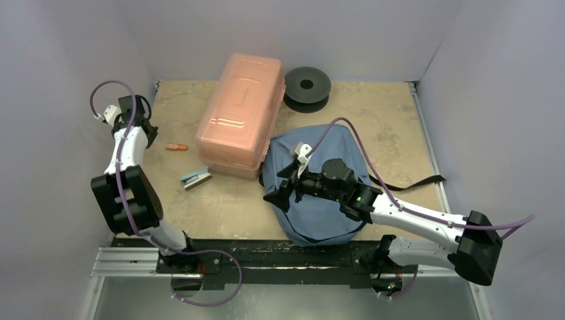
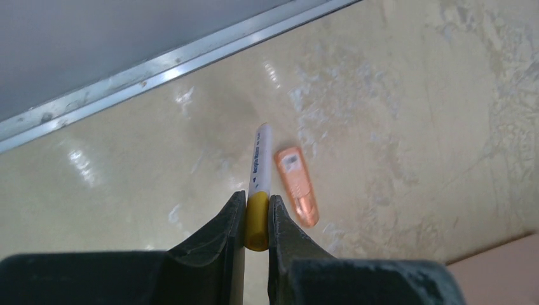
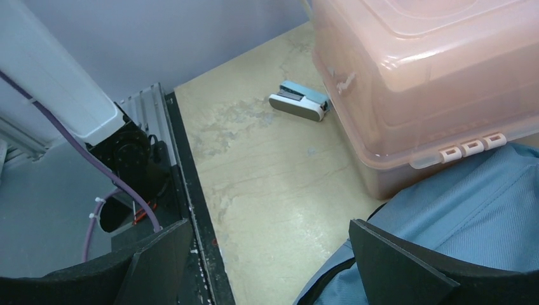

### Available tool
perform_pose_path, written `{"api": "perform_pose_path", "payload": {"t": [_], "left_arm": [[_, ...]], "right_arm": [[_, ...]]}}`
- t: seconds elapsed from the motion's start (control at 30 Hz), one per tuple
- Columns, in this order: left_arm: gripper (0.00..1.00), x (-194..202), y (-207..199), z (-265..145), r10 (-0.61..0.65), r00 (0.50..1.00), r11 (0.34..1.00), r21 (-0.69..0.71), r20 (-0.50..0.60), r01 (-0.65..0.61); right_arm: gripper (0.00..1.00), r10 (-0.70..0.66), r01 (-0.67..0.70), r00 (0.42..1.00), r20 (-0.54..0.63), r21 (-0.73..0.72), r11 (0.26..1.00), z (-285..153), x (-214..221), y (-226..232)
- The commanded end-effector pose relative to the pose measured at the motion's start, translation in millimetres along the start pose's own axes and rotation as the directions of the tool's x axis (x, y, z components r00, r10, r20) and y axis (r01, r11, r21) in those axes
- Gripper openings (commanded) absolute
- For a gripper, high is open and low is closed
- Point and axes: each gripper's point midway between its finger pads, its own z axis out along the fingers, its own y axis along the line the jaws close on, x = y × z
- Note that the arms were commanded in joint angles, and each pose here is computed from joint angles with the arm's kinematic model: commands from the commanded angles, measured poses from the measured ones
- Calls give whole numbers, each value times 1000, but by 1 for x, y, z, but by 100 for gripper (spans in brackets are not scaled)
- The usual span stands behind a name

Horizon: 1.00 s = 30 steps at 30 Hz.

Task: Pack the student bag
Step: Move the stationery to the center of the board.

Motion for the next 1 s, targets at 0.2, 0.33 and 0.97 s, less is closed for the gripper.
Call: {"api": "perform_pose_path", "payload": {"t": [0.2,0.33,0.97], "left_arm": [[0,1,-41,41,7,997,1000,30,-76,-5],[0,25,-43,41,69,989,996,62,-128,-61],[0,139,67,-88,86,919,996,8,-384,-90]], "right_arm": [[99,-2,2,1000,25,5,1000,0,-13,-1],[99,0,0,1000,26,-3,1000,1,-14,1],[99,9,-7,999,49,-41,999,-1,-18,8]]}}
